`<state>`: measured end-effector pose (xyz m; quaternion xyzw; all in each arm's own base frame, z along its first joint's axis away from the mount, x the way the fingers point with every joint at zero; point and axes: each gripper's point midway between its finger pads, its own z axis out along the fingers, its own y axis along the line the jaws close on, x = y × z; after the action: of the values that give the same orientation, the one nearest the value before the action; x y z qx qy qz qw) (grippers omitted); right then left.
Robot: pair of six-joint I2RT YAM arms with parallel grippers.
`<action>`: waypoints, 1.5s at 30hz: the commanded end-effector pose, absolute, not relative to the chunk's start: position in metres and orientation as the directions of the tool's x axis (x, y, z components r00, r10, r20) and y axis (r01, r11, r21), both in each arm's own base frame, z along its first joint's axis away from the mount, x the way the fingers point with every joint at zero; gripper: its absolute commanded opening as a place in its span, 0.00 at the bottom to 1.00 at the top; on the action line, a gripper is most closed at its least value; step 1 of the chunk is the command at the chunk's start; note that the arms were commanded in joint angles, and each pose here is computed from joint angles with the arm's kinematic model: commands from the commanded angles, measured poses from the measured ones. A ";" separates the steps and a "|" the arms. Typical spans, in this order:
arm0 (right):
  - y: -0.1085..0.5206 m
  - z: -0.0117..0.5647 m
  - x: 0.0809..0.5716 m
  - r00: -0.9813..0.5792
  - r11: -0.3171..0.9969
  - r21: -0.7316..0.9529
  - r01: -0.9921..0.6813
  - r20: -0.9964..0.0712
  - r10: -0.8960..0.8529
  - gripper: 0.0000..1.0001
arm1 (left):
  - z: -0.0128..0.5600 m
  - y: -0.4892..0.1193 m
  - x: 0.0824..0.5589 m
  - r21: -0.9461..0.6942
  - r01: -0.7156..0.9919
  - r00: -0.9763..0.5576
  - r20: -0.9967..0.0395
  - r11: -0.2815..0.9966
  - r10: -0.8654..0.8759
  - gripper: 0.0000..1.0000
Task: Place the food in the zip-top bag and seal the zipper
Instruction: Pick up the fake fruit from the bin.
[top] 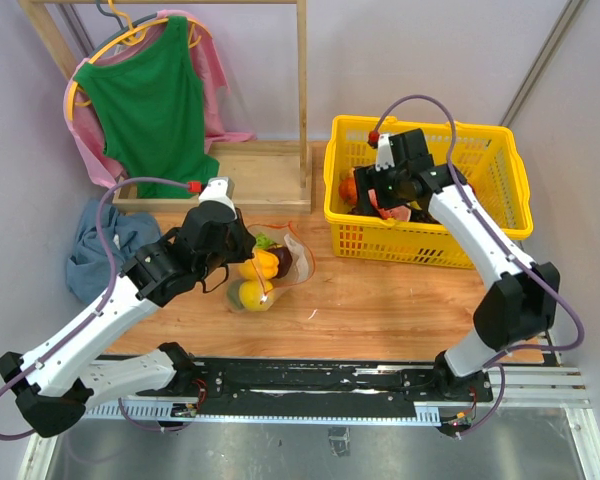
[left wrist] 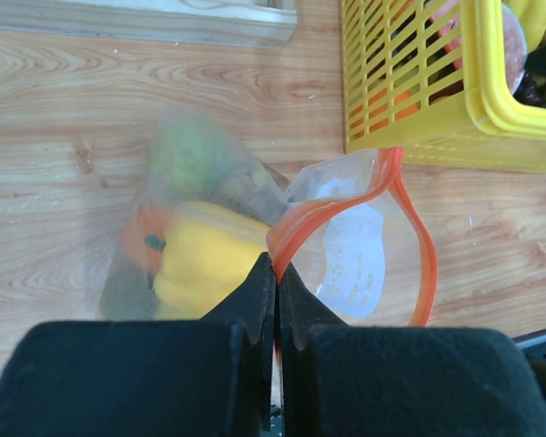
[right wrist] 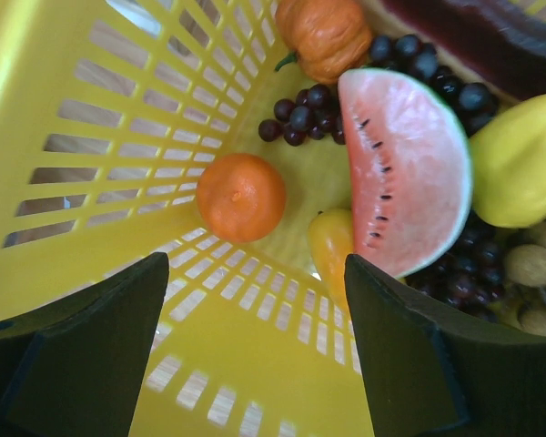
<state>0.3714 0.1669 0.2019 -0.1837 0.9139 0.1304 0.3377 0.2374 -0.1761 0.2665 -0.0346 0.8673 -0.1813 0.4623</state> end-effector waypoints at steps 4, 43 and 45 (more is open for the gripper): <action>0.181 0.157 0.378 -0.743 0.842 0.194 -0.504 -0.594 -0.308 0.86 | 0.291 -0.184 0.248 -0.393 0.135 -0.513 -0.813 0.909 -0.275 0.00; 0.173 0.107 0.381 -0.829 0.884 0.216 -0.414 -0.490 -0.269 0.55 | 0.278 -0.192 0.247 -0.402 0.140 -0.546 -0.794 0.905 -0.268 0.00; 0.171 0.124 0.378 -0.816 0.888 0.204 -0.412 -0.516 -0.260 0.55 | 0.277 -0.193 0.247 -0.406 0.143 -0.549 -0.791 0.903 -0.270 0.00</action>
<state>0.3811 0.1829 0.0822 -0.1956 0.9441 0.1686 0.2048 0.2417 -0.1906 0.2646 -0.0266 0.8663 -0.2012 0.4564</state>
